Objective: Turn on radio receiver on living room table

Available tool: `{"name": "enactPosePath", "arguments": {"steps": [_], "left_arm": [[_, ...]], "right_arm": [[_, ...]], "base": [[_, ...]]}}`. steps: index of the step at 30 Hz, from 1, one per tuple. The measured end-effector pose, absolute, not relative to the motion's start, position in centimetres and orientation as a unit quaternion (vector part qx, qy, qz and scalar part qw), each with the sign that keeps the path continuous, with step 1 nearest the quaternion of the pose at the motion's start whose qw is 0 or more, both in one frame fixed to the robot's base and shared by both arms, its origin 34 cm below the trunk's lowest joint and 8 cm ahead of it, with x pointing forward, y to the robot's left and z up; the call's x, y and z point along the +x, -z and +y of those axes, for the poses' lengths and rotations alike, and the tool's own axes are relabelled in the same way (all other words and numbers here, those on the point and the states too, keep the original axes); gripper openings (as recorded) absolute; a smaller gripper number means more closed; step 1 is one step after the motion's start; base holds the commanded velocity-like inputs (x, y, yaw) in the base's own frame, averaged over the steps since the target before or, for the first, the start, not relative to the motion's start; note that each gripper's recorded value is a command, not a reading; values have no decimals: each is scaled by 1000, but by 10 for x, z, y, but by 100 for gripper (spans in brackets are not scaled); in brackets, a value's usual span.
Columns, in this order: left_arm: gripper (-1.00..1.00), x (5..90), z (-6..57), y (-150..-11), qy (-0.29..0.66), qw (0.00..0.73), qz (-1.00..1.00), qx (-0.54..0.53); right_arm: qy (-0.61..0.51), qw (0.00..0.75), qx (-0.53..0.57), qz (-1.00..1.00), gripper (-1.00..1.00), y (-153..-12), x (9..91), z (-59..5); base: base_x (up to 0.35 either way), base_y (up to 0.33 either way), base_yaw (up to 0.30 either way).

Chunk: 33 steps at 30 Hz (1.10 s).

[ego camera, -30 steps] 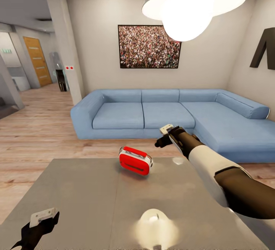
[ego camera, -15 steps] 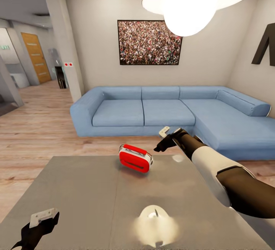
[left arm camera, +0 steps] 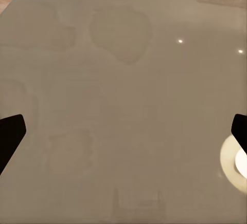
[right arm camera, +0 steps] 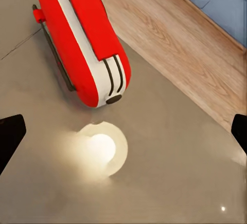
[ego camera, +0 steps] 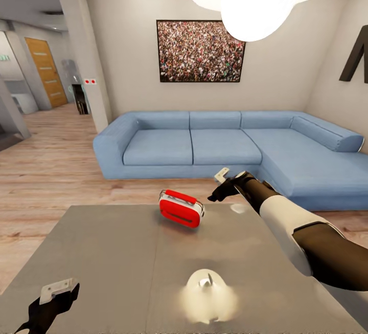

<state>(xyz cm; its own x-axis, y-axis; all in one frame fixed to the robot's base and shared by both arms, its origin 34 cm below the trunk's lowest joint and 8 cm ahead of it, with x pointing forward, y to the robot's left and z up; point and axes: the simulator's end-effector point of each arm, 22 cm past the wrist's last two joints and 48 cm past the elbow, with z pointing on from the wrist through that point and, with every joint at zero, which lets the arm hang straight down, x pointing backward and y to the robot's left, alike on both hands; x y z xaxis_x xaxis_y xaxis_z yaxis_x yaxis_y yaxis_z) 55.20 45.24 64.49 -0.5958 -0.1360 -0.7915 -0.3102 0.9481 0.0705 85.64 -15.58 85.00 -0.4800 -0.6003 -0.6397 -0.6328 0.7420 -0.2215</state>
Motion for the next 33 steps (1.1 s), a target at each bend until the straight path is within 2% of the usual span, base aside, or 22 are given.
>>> {"name": "enactPosePath", "arguments": {"steps": [14, 21, 33], "left_arm": [[100, 543, 453, -630, -103, 415, 895, -126], [100, 539, 454, -624, -105, 408, 898, -126], [100, 536, 454, -617, -106, 400, 902, -125]], "right_arm": [[-31, 368, -369, 853, 100, -837, 859, -155], [-100, 347, -414, 835, 100, -823, 837, -172], [-112, 335, -415, 838, 100, -811, 833, -183]], "base": [[0, 0, 0], [0, 0, 0], [0, 0, 0]]}}
